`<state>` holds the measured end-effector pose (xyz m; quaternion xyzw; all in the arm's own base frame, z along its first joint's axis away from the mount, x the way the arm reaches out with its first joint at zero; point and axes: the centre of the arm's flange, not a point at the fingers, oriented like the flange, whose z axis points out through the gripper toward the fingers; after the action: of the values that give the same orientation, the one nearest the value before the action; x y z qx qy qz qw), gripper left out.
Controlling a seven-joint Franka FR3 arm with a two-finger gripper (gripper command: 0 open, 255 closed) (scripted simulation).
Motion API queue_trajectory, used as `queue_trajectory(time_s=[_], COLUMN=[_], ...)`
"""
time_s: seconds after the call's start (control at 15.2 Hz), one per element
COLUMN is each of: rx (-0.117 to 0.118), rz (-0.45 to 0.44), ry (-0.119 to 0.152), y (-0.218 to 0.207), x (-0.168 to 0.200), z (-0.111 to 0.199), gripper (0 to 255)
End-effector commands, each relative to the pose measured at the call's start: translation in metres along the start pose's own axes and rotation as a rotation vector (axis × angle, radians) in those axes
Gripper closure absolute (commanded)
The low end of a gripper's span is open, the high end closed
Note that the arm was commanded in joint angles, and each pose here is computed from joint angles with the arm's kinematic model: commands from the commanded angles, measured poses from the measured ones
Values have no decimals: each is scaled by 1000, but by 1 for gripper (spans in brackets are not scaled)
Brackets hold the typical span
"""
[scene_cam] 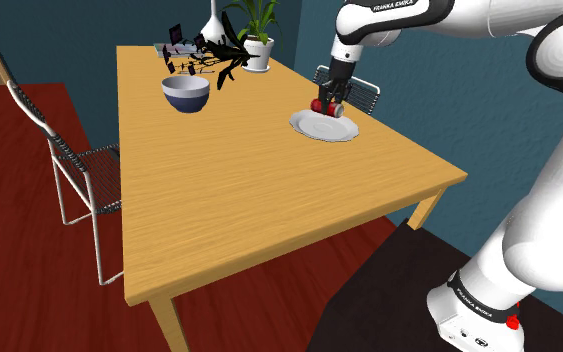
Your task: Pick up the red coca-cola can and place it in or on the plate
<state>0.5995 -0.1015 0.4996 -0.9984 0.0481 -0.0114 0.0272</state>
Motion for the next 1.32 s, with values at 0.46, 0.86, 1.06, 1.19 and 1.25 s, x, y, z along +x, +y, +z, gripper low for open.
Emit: queue_trajectory(time_s=[0.46,0.86,1.06,1.19,1.25], rx=[0,0,0,0,0], rz=[0,0,0,0,0], ry=[1,1,1,1,1], y=[3,3,3,3,3], x=[-1,-1,-1,-1,-1], z=[34,34,34,34,21], gripper=[255,0,0,0,0])
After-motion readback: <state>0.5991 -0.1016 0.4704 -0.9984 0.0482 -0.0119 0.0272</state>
